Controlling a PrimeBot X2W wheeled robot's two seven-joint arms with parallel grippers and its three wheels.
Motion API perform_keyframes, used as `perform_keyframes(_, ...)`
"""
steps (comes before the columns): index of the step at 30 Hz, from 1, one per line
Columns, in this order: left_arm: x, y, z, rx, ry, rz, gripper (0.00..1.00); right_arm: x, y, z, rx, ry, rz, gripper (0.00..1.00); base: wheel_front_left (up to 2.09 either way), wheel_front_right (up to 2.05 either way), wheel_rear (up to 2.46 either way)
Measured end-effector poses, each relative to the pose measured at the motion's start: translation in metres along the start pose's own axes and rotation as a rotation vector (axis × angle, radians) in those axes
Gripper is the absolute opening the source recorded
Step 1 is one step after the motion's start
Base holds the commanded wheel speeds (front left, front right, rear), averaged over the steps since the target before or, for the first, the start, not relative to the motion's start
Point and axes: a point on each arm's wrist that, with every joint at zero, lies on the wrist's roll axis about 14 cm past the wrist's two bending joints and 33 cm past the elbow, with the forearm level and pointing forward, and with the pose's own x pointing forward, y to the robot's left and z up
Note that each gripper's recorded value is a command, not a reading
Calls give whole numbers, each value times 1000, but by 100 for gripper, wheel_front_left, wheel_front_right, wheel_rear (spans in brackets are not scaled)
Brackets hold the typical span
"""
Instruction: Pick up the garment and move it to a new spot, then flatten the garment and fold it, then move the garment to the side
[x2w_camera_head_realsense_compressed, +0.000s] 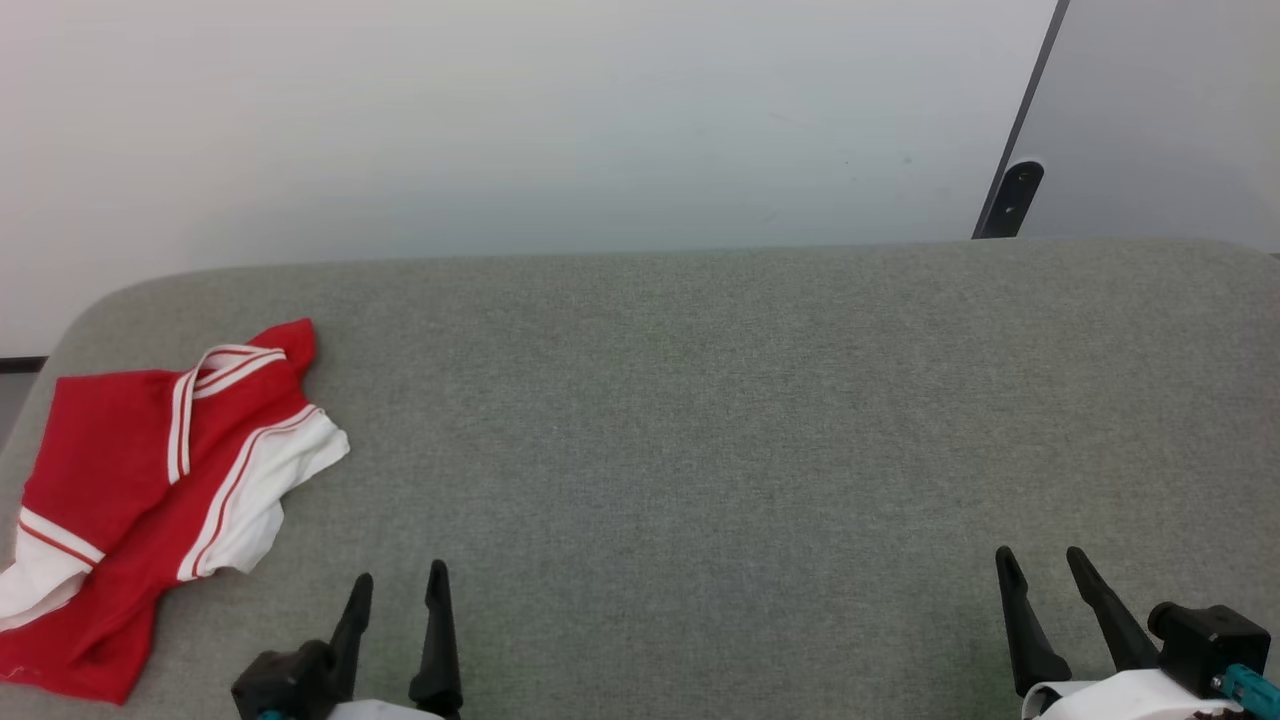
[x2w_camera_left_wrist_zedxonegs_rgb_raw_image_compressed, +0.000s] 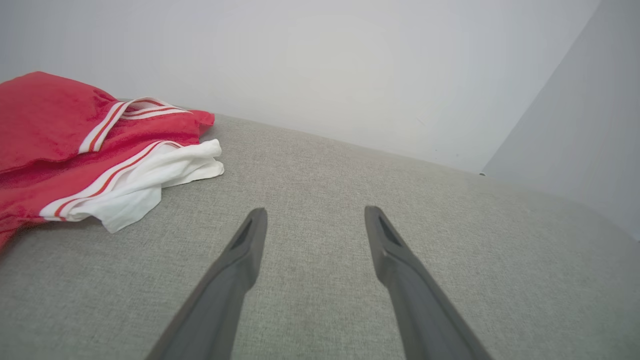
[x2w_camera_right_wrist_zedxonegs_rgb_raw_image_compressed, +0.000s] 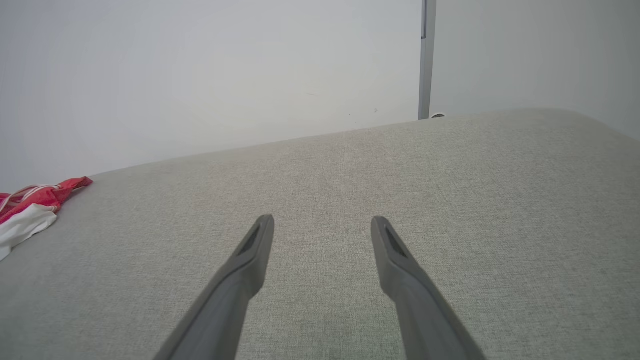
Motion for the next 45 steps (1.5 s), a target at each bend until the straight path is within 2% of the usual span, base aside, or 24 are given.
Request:
perform_keyframes(23, -10, -2, -7, 155, -11, -26, 100, -6, 1, 2, -112, -24, -2, 100, 0, 0, 0)
perform_keyframes(38, -15, 2, -7, 219, -25, -30, 100, -11, 2, 1, -176, -36, 2, 100, 0, 0, 0)
perform_keyframes(45, -15, 2, -7, 223, -28, -33, 100, -11, 1, 1, -170, -41, -3, 100, 0, 0, 0)
